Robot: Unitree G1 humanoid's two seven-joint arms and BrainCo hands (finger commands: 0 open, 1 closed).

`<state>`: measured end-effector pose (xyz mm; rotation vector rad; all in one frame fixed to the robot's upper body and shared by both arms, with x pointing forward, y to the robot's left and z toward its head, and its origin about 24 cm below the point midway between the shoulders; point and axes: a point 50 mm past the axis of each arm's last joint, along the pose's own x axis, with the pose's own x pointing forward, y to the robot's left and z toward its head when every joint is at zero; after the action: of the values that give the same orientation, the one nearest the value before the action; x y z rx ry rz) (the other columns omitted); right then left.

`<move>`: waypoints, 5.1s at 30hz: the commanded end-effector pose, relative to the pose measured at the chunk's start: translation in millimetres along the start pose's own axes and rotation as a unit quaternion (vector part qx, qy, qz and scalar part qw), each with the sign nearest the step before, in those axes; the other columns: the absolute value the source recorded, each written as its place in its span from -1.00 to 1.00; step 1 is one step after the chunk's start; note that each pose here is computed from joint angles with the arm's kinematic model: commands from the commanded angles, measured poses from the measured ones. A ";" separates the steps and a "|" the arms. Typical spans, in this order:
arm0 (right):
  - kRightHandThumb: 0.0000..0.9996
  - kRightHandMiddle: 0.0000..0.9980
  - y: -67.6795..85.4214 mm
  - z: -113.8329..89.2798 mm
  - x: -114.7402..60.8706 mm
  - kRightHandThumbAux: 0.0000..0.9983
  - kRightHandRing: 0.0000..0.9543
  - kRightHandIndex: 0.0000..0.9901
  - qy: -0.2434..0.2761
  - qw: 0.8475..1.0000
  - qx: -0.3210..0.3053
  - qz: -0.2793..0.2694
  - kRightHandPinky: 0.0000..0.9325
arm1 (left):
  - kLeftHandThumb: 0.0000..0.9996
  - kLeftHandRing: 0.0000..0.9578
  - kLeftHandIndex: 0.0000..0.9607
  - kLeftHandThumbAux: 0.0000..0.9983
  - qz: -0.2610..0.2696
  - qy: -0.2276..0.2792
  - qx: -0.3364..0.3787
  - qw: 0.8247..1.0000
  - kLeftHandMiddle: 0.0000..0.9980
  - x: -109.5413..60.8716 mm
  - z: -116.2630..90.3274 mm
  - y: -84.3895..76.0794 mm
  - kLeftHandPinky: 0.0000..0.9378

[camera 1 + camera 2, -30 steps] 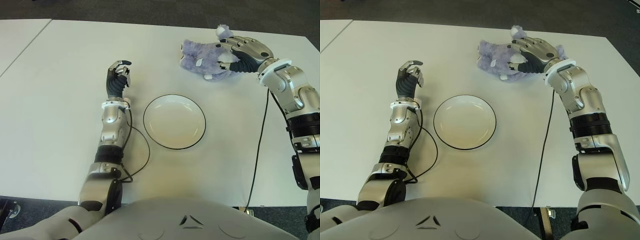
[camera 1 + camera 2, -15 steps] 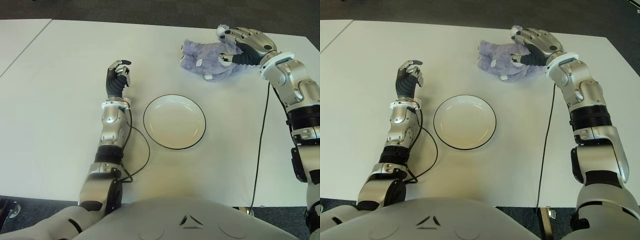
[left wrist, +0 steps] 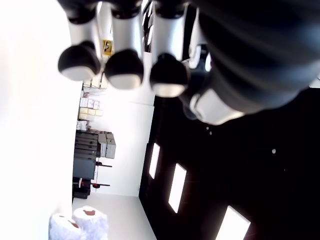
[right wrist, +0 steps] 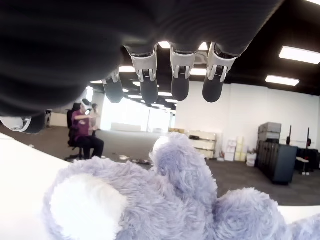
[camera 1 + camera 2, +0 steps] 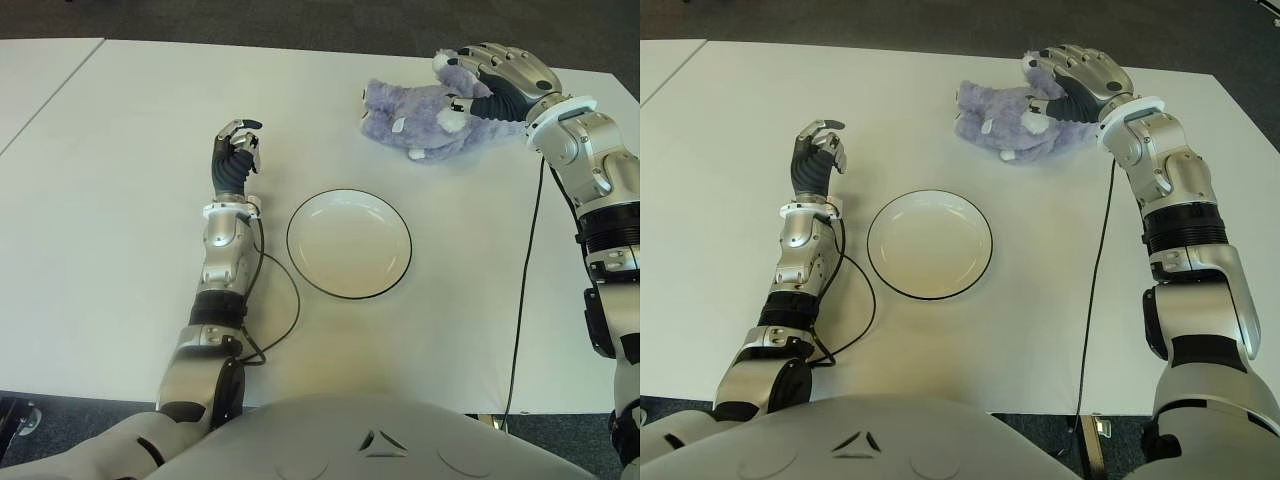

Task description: Put the doll into the plate.

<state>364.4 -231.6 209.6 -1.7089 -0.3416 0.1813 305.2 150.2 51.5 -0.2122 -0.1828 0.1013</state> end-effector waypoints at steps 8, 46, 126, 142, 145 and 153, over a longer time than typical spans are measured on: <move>-0.02 -1.00 15.8 -3.9 8.8 -0.68 -1.00 -1.00 0.014 0.999 0.025 0.040 -1.00 | 0.42 0.83 -0.08 0.41 0.037 0.098 -0.006 0.995 0.75 -36.2 -46.2 12.1 0.82; -0.07 -1.00 82.5 -1.7 13.9 -0.57 -1.00 -1.00 0.067 0.985 0.092 0.132 -1.00 | 0.42 0.83 -0.08 0.41 0.050 0.090 -0.006 0.995 0.76 -40.2 -43.4 14.2 0.83; -0.34 -1.00 149.5 33.0 -8.2 -0.35 -1.00 -1.00 0.055 0.923 0.286 0.254 -1.00 | 0.42 0.84 -0.08 0.41 0.044 0.087 -0.021 0.995 0.77 -45.2 -33.9 8.5 0.83; -0.38 -1.00 165.0 35.5 -16.4 -0.35 -1.00 -1.00 0.073 0.924 0.262 0.269 -1.00 | 0.43 0.84 -0.08 0.41 0.044 0.083 -0.019 0.995 0.76 -45.8 -31.2 6.8 0.83; -0.37 -1.00 167.0 35.6 -17.7 -0.36 -1.00 -1.00 0.077 0.926 0.256 0.265 -1.00 | 0.42 0.84 -0.08 0.41 0.044 0.082 -0.020 0.995 0.77 -45.9 -30.6 7.1 0.83; -0.32 -1.00 170.3 36.2 -19.9 -0.36 -1.00 -1.00 0.080 0.936 0.232 0.251 -1.00 | 0.42 0.84 -0.08 0.41 0.043 0.081 -0.021 0.996 0.76 -46.2 -29.7 7.1 0.83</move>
<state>386.3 -221.6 105.9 -1.2457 -0.0059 0.2989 293.9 147.5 59.0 -0.2284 -0.1945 0.1093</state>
